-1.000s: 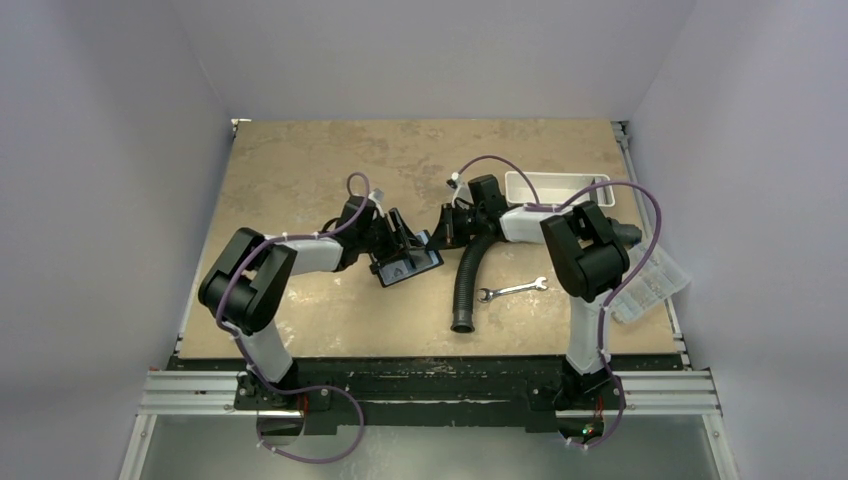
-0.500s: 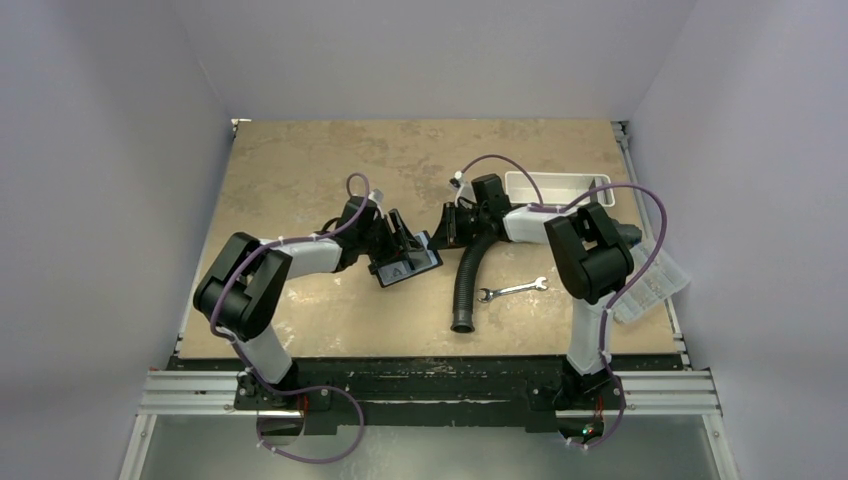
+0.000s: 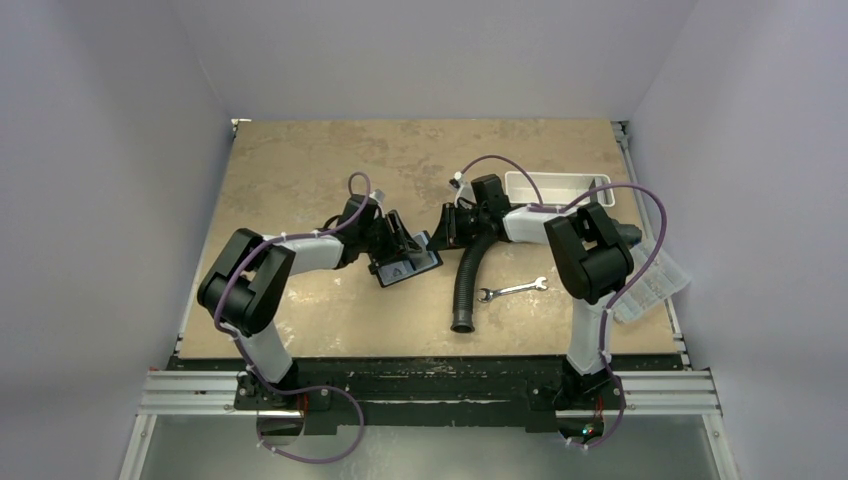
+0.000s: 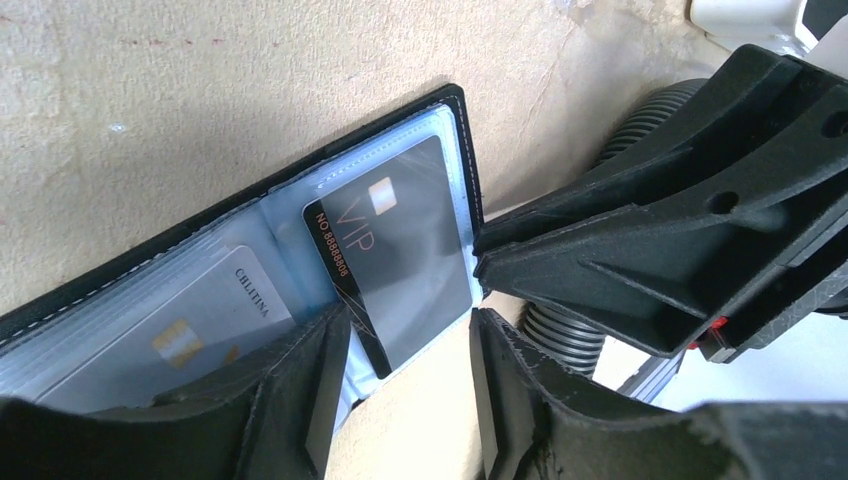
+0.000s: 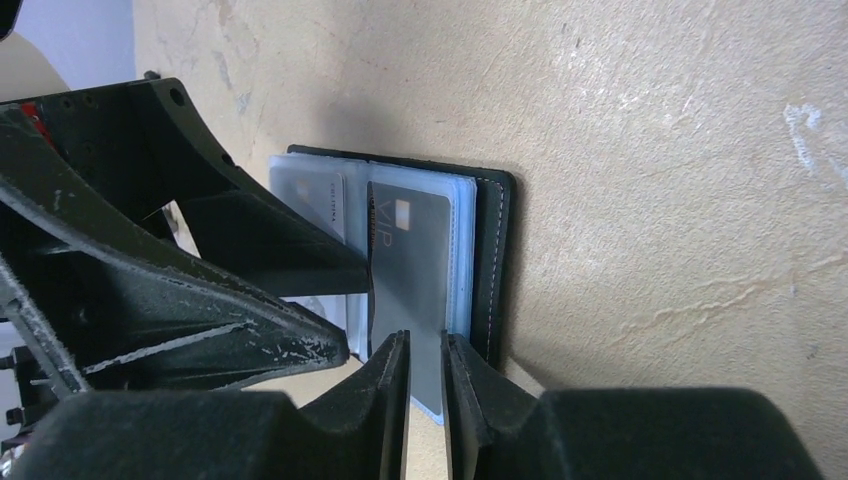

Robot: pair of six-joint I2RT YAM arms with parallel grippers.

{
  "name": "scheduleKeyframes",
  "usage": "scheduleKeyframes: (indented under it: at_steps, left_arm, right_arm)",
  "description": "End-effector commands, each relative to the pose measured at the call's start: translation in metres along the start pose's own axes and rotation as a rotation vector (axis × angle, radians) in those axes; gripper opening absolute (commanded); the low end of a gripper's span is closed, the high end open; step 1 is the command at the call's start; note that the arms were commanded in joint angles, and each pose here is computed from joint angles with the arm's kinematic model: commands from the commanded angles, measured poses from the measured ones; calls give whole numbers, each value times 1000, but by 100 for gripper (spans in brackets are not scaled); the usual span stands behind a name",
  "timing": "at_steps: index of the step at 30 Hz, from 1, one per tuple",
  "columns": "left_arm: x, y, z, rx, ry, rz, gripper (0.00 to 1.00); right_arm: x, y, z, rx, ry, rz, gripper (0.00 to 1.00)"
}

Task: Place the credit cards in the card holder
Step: Insert the credit card into the card holder.

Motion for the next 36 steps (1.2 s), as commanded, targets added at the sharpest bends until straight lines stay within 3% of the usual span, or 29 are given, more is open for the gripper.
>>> scheduleKeyframes:
  at_steps: [1, 9, 21, 36]
  left_arm:
    - [-11, 2, 30, 121, 5, 26, 50]
    - [-18, 4, 46, 153, 0, 38, 24]
    - [-31, 8, 79, 238, -13, 65, 0]
    - [-35, 8, 85, 240, -16, 69, 0]
  right_arm:
    - [8, -7, 12, 45, -30, -30, 26]
    - [3, -7, 6, 28, -19, -19, 31]
    - [-4, -9, 0, -9, -30, -4, 33]
    - [2, -23, 30, 91, -32, -30, 27]
Point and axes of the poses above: each gripper's point midway between its finger pads, its own y axis out along the fingers, its own z axis along the line the jaws close on, x = y × z, the point moved 3 cm from there along -y, back along the fingers, and after that the axes turned 6 degrees about -y, right-handed, at the moved point
